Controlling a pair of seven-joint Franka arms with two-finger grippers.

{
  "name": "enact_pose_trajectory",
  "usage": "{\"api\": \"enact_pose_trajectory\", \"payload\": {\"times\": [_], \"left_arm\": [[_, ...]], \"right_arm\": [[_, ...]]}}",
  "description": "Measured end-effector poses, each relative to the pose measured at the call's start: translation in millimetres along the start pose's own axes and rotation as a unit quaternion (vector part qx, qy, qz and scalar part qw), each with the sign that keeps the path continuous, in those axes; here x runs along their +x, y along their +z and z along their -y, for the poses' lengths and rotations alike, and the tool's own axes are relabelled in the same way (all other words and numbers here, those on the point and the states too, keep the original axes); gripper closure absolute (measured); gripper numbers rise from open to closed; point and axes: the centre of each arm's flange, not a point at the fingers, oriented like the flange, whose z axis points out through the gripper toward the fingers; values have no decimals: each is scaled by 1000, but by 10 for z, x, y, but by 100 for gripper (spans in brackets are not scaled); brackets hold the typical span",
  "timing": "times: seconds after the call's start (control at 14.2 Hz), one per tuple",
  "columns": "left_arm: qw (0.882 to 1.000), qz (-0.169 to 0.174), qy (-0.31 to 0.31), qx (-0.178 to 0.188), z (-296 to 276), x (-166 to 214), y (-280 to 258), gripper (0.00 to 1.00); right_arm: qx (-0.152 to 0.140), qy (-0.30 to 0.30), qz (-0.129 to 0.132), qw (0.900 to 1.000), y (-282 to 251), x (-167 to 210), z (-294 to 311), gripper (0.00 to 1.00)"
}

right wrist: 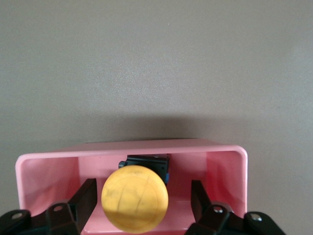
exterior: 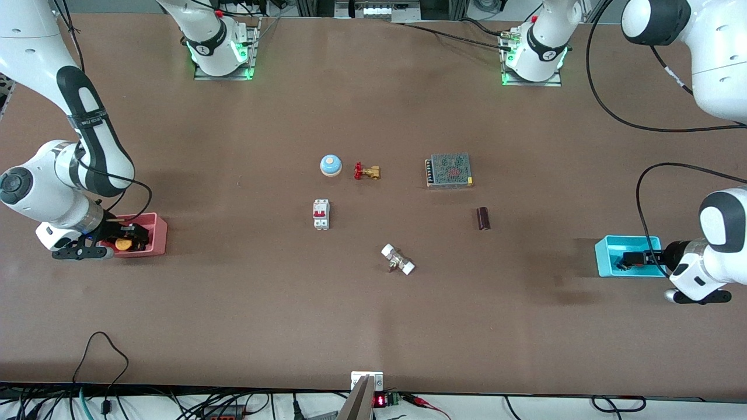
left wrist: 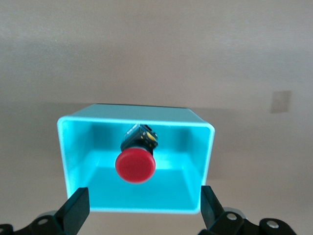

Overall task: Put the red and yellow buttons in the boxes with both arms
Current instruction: 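Open the right gripper over the pink box while the left opens over cyan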

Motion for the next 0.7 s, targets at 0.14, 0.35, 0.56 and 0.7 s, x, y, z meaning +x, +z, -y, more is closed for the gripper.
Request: {"api": "enact_pose_trajectory", "payload": {"times": [0.14,0.35,0.56,0.7], "left_arm": [[1000,-15,11,-4,-158,-75,-378,0],[999,-33,24,-2,-645,-318,-1118,0],[998,-60,31,10,-1222,-682,-1859,0],[997,-69,28,14,-1478,-923,-2201,0]], "right_arm": [[1,-3,3,1000,-131,41,23,7],[9,-11,28,1000,-672,89,121,0],[13,-22,29,999,-1508,112,332,0],[10,-14,22,1000,-2136,111,535,0]]}}
